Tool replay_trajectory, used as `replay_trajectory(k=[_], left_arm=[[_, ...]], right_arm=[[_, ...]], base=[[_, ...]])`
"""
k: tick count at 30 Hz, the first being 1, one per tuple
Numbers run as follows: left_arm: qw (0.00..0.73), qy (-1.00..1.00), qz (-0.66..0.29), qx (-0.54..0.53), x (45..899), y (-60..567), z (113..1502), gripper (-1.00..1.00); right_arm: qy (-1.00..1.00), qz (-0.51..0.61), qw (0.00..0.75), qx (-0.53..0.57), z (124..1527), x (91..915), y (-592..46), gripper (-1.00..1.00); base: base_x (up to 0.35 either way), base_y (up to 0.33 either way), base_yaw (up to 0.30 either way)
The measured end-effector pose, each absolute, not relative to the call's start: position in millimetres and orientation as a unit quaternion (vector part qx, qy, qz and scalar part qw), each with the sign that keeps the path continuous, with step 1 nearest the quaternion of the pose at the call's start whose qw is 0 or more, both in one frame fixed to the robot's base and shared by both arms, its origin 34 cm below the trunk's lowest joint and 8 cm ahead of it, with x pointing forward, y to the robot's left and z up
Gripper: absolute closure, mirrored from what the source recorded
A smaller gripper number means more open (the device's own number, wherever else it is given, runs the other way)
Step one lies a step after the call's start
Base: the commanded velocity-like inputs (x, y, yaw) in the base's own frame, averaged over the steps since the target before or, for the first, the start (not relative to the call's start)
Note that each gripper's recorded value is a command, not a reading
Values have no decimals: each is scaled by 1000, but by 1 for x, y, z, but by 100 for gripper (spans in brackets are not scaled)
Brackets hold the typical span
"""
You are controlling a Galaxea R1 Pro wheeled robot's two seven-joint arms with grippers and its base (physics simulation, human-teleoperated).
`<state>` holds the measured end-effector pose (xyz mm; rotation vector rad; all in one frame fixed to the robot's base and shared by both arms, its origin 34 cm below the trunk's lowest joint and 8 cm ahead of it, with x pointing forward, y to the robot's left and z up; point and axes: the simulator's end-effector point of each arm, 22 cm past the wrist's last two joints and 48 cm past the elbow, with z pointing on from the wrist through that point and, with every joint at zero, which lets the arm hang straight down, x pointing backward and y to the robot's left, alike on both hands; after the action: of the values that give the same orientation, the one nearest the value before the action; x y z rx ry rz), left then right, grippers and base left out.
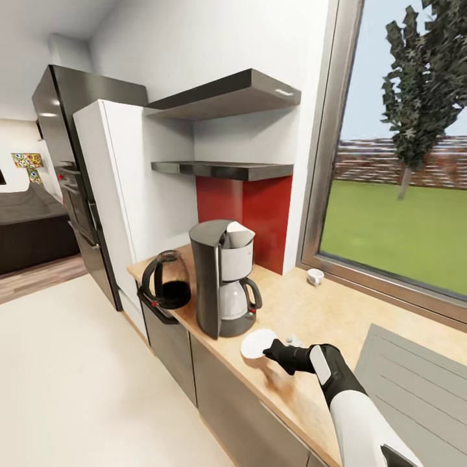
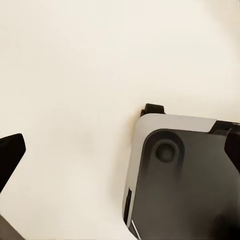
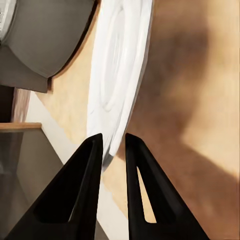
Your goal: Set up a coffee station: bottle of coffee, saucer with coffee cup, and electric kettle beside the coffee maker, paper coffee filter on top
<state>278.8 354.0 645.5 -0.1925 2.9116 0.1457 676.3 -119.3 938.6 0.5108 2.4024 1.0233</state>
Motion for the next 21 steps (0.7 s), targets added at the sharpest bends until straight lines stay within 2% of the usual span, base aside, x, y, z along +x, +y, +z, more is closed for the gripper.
replay_trajectory(k=[1, 11, 21], left_arm=[[110, 991, 49, -65, 279, 353, 645, -100], [110, 991, 50, -65, 279, 354, 645, -100], [109, 991, 50, -65, 278, 354, 645, -100]], right_arm=[[877, 374, 238, 186, 939, 676, -119, -100], [879, 370, 238, 185, 937, 676, -121, -100], [879, 370, 238, 185, 937, 677, -120, -100]], base=[[22, 7, 0], [-10, 1, 0], [-299, 11, 0]])
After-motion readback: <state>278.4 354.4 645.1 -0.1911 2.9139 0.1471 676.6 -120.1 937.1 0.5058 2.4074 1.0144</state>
